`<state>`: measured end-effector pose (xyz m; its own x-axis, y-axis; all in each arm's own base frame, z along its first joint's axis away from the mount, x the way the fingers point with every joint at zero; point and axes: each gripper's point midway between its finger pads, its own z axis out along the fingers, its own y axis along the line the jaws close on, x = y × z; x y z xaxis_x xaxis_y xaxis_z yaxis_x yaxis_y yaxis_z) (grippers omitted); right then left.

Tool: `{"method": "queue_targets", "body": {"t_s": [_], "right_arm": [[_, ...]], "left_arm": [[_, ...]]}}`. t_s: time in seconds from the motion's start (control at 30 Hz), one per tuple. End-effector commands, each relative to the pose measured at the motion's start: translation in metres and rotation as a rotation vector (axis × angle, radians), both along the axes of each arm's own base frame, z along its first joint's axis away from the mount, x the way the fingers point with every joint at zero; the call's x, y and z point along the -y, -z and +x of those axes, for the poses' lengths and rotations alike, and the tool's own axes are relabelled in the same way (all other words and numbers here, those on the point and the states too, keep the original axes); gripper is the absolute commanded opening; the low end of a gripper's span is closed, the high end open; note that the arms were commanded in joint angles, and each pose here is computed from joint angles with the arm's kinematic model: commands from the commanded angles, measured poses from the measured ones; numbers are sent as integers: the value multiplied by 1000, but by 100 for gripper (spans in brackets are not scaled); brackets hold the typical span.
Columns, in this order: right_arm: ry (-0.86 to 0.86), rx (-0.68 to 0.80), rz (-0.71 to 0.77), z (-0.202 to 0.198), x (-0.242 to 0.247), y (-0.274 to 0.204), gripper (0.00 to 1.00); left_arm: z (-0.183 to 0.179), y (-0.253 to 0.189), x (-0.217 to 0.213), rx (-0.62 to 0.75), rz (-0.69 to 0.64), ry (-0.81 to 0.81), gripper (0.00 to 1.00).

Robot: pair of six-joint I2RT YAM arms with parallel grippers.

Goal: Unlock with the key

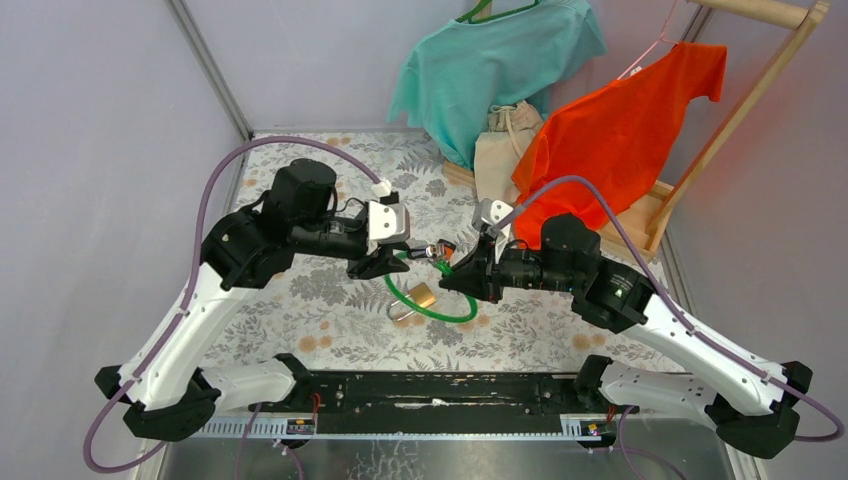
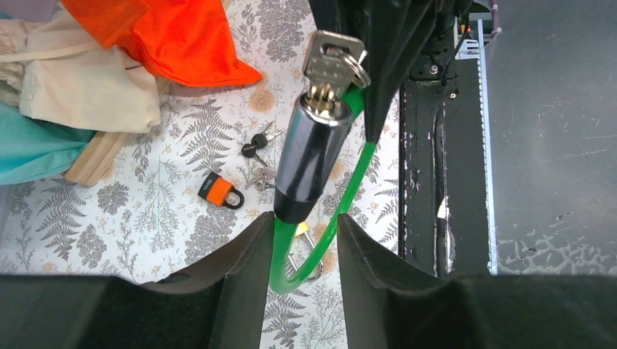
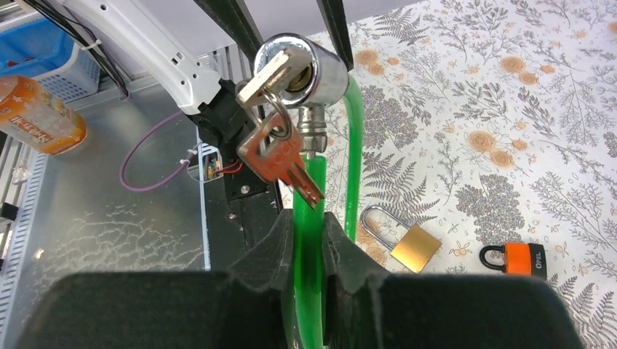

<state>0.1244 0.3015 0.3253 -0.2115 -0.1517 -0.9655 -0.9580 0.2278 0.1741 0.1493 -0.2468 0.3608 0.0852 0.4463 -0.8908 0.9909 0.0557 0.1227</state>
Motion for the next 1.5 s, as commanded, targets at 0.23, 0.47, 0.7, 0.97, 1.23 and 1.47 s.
{"method": "queue_targets", "body": {"t_s": [0.23,0.47,0.7,0.97,1.23,1.47], "right_arm": [[-73,108,145,-11,-3,-47,0],[-92,103,176,-11,-10,-52,0],[-39,50,152,0,-16,-40,27],[49,-23,97,-1,6,-60,75],[148,-64,101,13,8,-92,64],[135,-96,91,24,-13,-104,53]], "left_arm": [[-2,16,-5,-43,31,-13,42],[-1,18,2,-56,19,6,35],[17,3,2,39,-16,-61,0],[53,5,-23,330,43,-189,0],[58,4,-26,431,85,-173,0],[58,7,-25,468,117,-170,0]]}}
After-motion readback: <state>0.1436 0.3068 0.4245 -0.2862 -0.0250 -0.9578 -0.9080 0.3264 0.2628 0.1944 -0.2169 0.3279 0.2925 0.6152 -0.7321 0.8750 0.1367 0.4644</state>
